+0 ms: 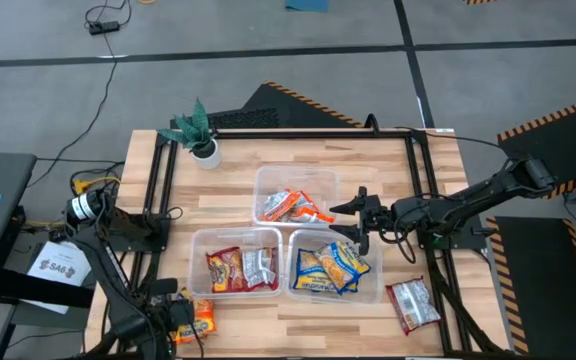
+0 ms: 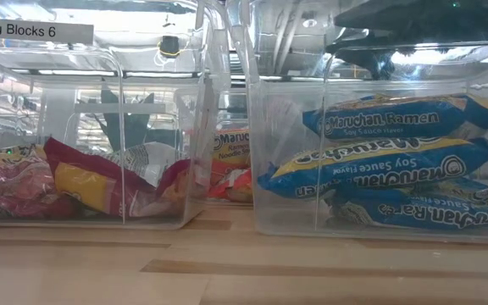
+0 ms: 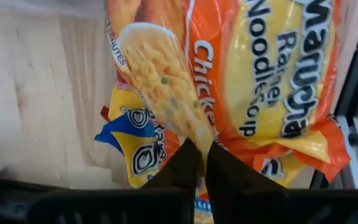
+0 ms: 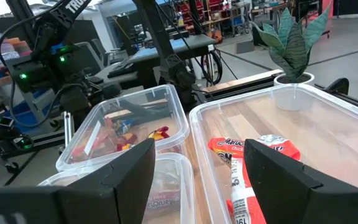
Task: Sort Maruchan noodles
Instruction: Put the orange noodle pack into the top transparent bin, then put the blue noodle pack into the bottom right transparent bin
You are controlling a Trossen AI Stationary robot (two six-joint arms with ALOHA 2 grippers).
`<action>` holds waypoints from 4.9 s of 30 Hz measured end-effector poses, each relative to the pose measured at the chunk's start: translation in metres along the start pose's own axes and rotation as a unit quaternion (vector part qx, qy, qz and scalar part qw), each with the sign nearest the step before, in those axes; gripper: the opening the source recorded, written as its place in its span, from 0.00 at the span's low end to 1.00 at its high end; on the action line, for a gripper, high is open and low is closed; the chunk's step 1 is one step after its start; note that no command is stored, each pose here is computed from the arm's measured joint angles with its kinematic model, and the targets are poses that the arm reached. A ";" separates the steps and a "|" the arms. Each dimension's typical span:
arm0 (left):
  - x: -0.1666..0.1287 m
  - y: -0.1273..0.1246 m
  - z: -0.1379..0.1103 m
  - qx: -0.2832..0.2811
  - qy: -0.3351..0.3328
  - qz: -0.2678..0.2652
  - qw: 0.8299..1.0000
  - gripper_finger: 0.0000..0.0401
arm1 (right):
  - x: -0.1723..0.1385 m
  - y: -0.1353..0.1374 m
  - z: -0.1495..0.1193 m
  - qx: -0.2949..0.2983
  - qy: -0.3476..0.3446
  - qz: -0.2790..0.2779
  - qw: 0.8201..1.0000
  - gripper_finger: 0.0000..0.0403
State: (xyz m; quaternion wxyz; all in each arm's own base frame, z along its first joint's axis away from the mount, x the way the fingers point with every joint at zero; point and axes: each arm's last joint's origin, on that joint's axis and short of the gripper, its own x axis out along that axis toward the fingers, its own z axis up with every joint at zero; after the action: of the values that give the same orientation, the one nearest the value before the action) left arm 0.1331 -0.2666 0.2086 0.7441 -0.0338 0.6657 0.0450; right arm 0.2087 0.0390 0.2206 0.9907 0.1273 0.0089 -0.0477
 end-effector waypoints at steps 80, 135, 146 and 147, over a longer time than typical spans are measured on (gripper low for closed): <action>-0.060 0.312 0.187 0.062 -0.549 0.087 0.829 0.04 | 0.000 -0.001 -0.005 0.029 0.025 -0.007 0.999 0.67; -0.073 0.307 0.168 0.019 -0.540 0.043 0.840 0.53 | 0.000 -0.002 -0.008 0.025 0.038 -0.012 0.999 0.67; -0.095 0.251 0.128 0.105 -0.512 -0.127 0.843 0.53 | 0.000 -0.003 -0.009 0.025 0.043 -0.014 0.999 0.67; -0.096 0.243 0.125 0.117 -0.508 -0.139 0.842 0.53 | 0.000 -0.003 -0.009 0.025 0.042 -0.013 0.999 0.67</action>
State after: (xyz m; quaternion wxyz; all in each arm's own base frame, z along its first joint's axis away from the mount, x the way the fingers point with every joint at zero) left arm 0.2185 -0.0132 0.3204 0.9750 -0.0110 0.1828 -0.1258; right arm 0.2080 0.0387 0.2116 0.9852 0.1533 0.0515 -0.0559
